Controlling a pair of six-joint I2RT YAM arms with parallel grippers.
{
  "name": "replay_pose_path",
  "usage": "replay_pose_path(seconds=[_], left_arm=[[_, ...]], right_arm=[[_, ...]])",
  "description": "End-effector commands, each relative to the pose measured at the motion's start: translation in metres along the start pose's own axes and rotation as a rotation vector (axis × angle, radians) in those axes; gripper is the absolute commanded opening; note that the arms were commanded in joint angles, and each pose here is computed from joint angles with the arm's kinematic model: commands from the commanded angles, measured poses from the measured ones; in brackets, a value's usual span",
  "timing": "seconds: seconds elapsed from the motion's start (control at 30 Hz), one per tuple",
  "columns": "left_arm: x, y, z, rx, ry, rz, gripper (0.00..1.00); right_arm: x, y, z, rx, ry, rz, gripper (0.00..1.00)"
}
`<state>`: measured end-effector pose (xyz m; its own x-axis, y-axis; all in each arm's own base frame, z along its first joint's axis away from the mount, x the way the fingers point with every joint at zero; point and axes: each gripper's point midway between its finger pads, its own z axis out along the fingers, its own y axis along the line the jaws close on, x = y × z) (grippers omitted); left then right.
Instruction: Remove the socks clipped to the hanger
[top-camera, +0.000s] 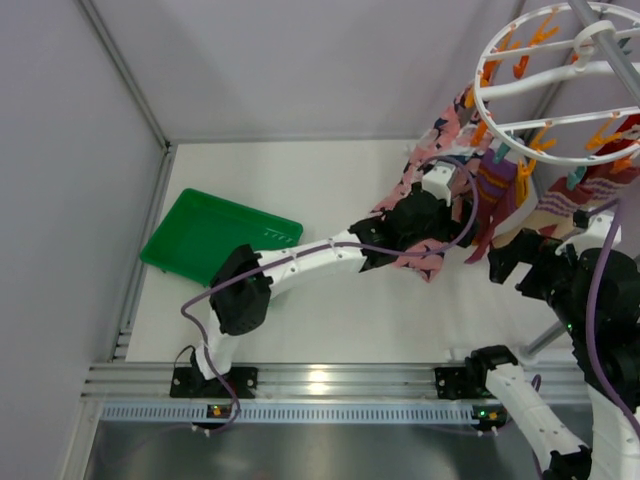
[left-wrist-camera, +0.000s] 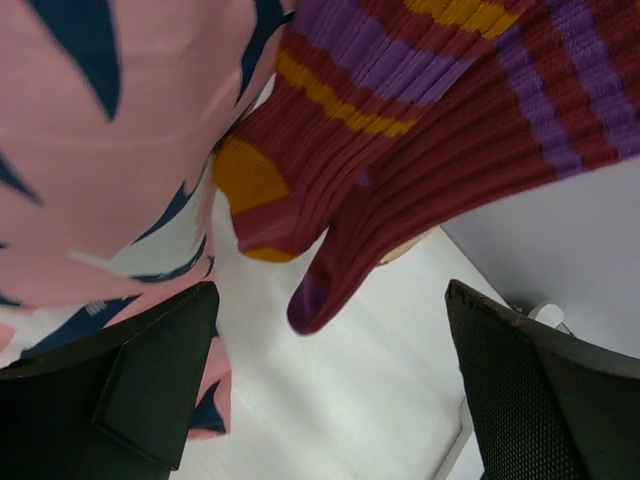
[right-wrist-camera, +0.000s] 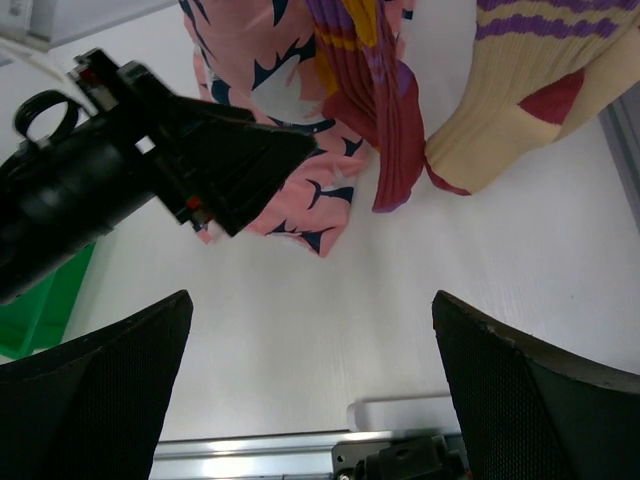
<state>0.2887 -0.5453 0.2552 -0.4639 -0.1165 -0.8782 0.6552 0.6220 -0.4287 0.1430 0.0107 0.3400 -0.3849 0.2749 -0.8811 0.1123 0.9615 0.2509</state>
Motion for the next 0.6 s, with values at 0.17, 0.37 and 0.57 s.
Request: replay_pose_path(seconds=[0.17,0.37,0.57], left_arm=[[-0.012,-0.019,0.044,0.056,-0.085,-0.01,0.98],[-0.015,0.007,0.062,-0.094,-0.16,-0.008,0.98],[-0.018,0.009,0.08,-0.111,-0.196,0.001,0.98]], right_arm=[[0.003,0.02,-0.013,-0.109,0.038,0.028,0.99],[0.005,0.02,-0.018,-0.128,0.033,0.022,0.99],[0.007,0.022,-0.022,-0.146,0.035,0.022,0.99]])
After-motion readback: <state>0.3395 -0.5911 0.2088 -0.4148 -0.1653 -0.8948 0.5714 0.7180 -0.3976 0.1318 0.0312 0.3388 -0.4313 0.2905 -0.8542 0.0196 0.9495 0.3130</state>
